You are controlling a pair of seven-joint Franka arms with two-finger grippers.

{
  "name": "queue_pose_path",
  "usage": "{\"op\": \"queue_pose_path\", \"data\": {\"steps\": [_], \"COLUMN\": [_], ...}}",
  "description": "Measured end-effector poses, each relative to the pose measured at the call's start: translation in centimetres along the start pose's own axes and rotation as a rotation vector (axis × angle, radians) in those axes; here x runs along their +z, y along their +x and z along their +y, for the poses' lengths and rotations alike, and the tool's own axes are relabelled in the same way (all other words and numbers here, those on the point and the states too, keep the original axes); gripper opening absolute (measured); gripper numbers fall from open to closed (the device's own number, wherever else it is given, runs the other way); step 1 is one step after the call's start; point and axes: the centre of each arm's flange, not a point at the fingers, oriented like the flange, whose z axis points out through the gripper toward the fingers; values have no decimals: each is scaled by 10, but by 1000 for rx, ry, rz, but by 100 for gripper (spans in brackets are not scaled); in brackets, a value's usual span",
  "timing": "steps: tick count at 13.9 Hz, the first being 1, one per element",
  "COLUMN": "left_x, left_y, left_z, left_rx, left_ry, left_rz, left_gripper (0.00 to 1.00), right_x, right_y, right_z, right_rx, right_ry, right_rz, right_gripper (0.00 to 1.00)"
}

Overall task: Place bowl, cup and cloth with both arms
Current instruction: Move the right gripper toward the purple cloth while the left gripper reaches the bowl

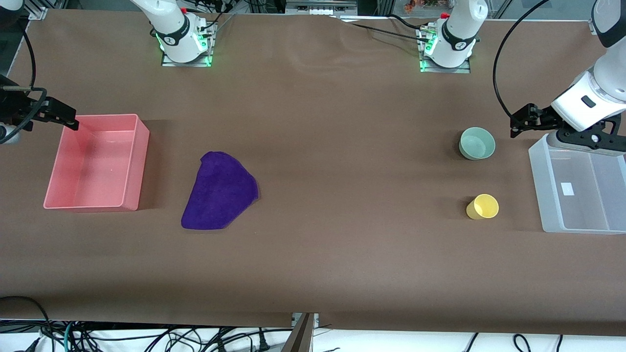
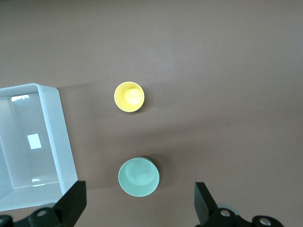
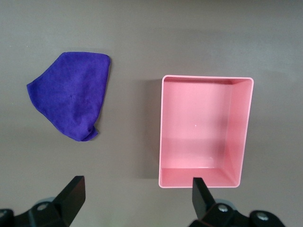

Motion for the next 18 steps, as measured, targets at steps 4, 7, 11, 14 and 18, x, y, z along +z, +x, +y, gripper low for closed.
{"op": "queue_pose_path", "data": {"steps": [4,7,11,14,18], "left_x": [3,3,10,33,97], "left_y": [0,1,-6,-14,-15], "left_z": [4,11,11,-4,-78], "left_rx": [4,-3,4,99,242], "left_ry": [-1,-1,-7,-34,-118], "left_rz": [-1,-2,-71,-188,-275], "left_gripper": [100,100,100,100,100], "right_x": [0,-1,-2,16,79], "right_y": [0,0,0,11,42], "right_z": [0,0,0,-23,-60], "right_rx": [0,0,0,-42,-101], "right_ry": [0,0,0,-11,-25], "right_rz": [1,3,5,-29,-120], "right_gripper": [100,100,100,100,100]}}
